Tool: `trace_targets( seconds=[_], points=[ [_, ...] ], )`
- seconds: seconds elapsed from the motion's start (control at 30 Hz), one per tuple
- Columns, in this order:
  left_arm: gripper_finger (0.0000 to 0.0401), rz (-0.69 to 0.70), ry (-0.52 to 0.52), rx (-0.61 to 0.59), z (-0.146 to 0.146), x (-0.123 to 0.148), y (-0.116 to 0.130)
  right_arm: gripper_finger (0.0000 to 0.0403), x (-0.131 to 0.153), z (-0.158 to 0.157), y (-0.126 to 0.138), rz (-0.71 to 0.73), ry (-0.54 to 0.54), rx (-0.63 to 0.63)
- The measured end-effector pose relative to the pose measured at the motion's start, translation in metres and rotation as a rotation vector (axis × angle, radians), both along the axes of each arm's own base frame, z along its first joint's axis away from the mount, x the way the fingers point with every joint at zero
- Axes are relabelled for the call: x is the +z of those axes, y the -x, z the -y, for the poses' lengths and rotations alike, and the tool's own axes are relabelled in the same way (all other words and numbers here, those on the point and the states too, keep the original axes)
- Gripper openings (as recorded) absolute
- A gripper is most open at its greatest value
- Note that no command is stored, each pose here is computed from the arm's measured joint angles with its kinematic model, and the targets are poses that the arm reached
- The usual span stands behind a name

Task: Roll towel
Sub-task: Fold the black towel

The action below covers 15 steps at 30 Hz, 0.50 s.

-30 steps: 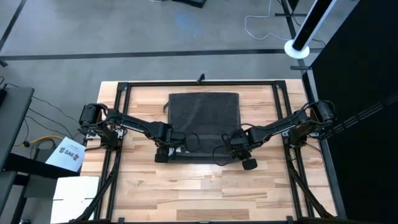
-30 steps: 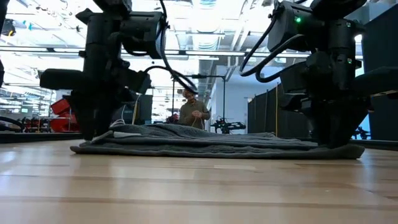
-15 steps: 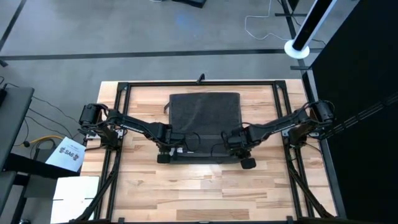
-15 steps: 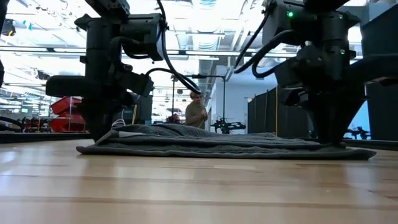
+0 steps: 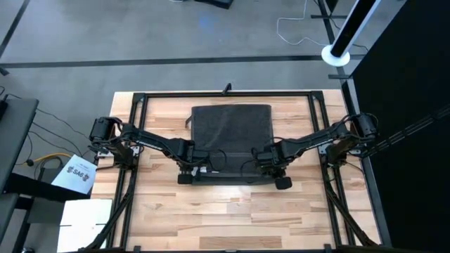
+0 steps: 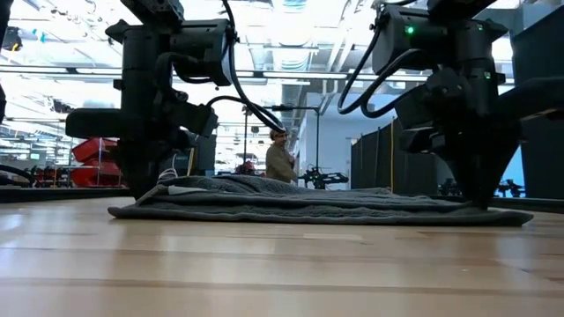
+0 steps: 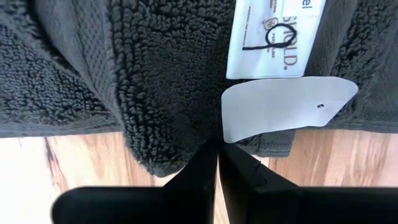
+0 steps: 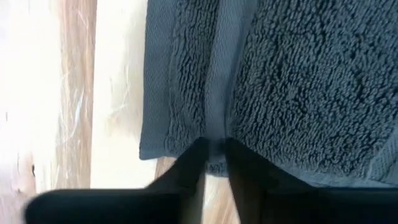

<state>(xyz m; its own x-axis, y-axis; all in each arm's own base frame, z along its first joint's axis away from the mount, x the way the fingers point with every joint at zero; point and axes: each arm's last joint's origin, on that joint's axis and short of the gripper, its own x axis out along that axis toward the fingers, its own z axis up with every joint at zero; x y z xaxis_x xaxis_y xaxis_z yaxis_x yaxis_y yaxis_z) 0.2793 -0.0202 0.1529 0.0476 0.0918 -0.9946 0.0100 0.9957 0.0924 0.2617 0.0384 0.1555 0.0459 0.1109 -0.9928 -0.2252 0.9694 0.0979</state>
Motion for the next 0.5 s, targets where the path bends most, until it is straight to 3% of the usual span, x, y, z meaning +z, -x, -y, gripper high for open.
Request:
trace_targets(
  seconds=[0.23,0.5],
  points=[
    [0.0000,-0.035,-0.066,-0.001,-0.002,0.004,0.002,0.0001,0.002,0.000,0.000,-0.012,0.002,0.002],
    [0.0000,-0.043,-0.098,-0.052,0.000,0.036,-0.006,0.0000,0.041,0.002,0.004,0.002,0.044,-0.025]
  ],
)
